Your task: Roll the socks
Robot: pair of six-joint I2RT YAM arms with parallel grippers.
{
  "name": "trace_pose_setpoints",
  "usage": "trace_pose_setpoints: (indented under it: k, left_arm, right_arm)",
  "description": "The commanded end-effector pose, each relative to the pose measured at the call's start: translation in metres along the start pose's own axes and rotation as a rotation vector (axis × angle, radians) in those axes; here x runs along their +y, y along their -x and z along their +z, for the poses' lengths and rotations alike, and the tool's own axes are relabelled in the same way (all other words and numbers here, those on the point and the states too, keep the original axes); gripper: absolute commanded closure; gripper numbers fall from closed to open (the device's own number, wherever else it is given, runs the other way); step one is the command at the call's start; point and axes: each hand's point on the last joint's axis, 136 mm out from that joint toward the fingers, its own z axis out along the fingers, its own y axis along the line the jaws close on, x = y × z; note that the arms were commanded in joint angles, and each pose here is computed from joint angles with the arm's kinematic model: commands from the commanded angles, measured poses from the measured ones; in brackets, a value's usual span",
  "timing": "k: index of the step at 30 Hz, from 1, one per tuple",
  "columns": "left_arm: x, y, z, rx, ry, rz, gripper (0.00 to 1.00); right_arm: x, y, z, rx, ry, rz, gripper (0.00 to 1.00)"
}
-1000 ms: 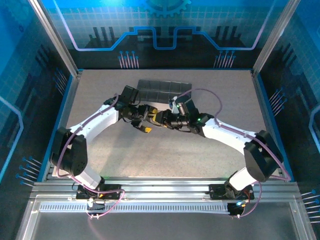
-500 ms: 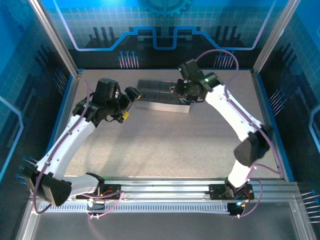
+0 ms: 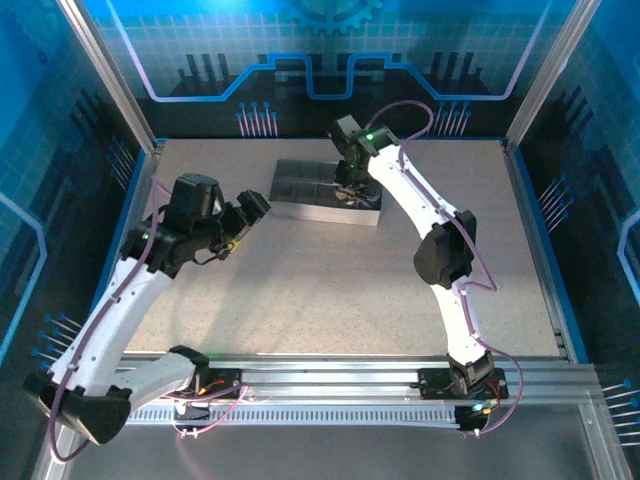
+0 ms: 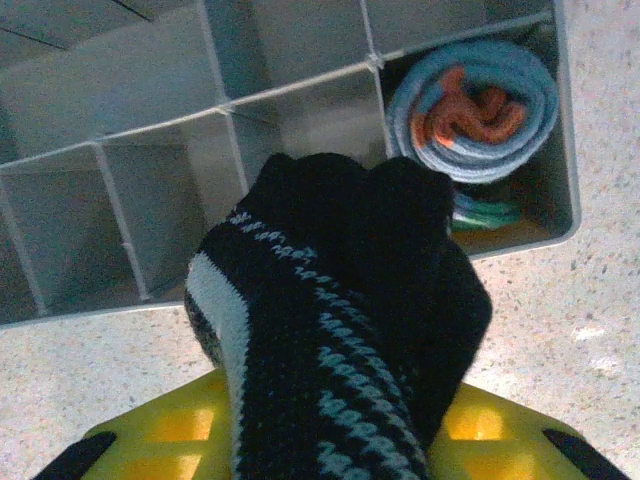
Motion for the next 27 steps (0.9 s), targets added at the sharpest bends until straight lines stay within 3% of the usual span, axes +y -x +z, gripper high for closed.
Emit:
trace_pose_setpoints:
  k: [1, 7, 13, 18, 23, 27]
  left_arm:
    - [0.004, 0.001, -0.018, -0.039, -0.013, 0.077, 0.04]
    - [-0.012, 0.004, -0.048, -0.124, -0.139, 0.182, 0.09]
    - [-0.01, 0.004, -0.054, -0.127, -0.128, 0.186, 0.1]
    - [-0.01, 0.004, -0.053, -0.125, -0.124, 0.184, 0.1]
    - [-0.01, 0.004, -0.053, -0.121, -0.121, 0.183, 0.1]
    - [-0.009, 0.003, -0.052, -0.122, -0.12, 0.179, 0.1]
  right_arm:
    - [-0.01, -0.006, 0.02, 0.086, -0.024, 0.12, 1.0]
    - [-0.006, -0.002, 0.04, 0.098, -0.019, 0.174, 1.0]
    - [-0.009, -0.001, 0.057, 0.121, -0.04, 0.254, 1.0]
    - [0.007, 0.015, 0.06, 0.085, 0.031, 0.295, 1.0]
    - [0.025, 0.029, 0.035, 0.001, 0.108, 0.257, 1.0]
    - [0.037, 0.032, -0.007, -0.096, 0.168, 0.19, 1.0]
